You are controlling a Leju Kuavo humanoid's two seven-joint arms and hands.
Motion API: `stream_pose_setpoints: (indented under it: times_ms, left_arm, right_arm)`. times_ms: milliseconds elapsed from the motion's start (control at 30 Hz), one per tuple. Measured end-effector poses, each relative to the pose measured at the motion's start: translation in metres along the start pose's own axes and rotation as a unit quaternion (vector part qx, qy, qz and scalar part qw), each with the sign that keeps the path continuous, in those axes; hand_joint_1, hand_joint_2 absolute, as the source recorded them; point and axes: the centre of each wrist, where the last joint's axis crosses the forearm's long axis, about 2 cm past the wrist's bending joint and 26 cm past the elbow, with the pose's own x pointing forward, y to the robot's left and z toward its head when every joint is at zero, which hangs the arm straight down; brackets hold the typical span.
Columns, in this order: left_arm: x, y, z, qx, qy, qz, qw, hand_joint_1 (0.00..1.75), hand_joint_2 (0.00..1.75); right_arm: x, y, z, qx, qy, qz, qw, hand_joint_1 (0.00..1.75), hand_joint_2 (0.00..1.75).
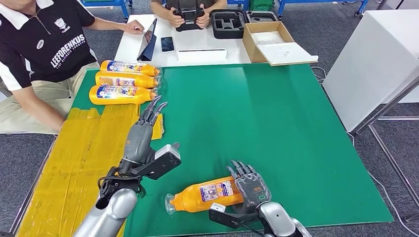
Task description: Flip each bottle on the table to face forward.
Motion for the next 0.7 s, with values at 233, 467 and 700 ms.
stream_pose_setpoints:
  times_ms: [233, 467, 700]
  left_arm:
    - [-0.001, -0.001, 0.0, -0.002, 0.001, 0.001, 1.0, 0.0, 1.75]
    - [-0.002, -0.002, 0.0, -0.003, 0.003, 0.004, 1.0, 0.0, 1.75]
    - [-0.003, -0.003, -0.001, 0.0, 0.005, 0.014, 1.0, 0.0, 1.75]
  right_arm:
    - [-0.002, 0.002, -0.002, 0.01, -0.003, 0.012, 1.0, 1.04, 1.75]
    - [-0.007, 0.0, -0.005, 0.014, 0.001, 0.016, 1.0, 1.75, 1.75]
    - [-0.017, -0.002, -0.01, 0.016, -0.003, -0.005, 1.0, 1.75, 1.75]
